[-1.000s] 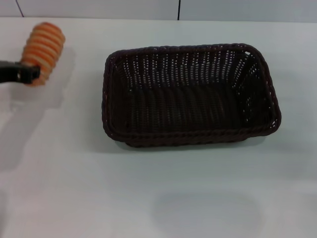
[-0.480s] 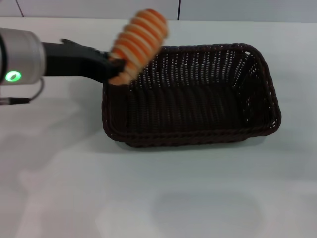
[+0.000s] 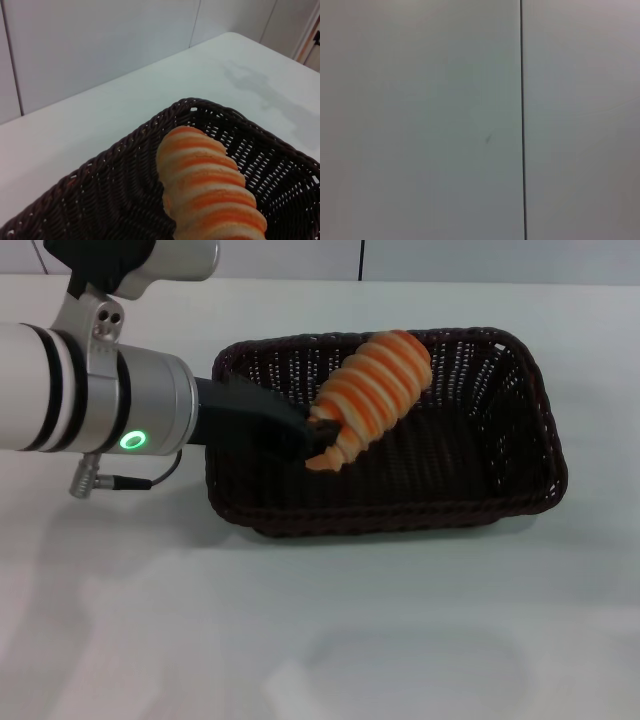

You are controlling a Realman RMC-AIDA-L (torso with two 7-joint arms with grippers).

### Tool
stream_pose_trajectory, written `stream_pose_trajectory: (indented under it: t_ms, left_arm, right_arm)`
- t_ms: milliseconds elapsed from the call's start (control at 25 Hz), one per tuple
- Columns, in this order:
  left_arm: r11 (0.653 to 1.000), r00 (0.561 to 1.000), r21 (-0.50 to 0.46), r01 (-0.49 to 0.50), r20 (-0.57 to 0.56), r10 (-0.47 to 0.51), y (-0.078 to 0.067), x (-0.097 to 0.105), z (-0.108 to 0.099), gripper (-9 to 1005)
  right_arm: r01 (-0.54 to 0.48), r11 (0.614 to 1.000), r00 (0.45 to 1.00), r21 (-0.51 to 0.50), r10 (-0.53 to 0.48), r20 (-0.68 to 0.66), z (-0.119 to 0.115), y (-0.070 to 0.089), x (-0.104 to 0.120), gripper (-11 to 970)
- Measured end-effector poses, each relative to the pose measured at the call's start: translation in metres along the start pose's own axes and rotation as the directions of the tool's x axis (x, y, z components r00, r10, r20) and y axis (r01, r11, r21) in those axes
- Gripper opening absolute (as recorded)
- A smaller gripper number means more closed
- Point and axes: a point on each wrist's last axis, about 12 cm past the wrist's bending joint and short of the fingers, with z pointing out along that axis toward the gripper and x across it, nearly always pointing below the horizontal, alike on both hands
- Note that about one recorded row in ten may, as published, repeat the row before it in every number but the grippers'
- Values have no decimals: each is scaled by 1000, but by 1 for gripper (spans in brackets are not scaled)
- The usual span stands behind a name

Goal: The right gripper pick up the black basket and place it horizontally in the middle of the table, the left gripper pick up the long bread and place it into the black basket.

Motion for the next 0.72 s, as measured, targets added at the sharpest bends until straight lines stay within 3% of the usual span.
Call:
stream_pose_trajectory:
  t_ms: [280, 400, 480, 720]
  left_arm:
    - [1000, 1000, -1, 16, 8, -16, 1, 1, 2, 266]
    - [999, 999, -29, 34, 26, -33, 9, 4, 3, 474]
    - [998, 999, -36, 42, 31, -41, 11, 5, 4, 531]
    - [981, 985, -158, 116, 143, -93, 37, 15, 6, 700]
  right_arm:
    - [3, 1000, 1000, 3, -3, -3, -2, -2, 0, 317]
    - [4, 1000, 1000, 2, -4, -3, -1, -2, 0, 317]
    - [4, 1000, 1000, 3, -4, -2, -1, -2, 0, 317]
    - [4, 1000, 1000, 3, -4, -2, -1, -3, 0, 318]
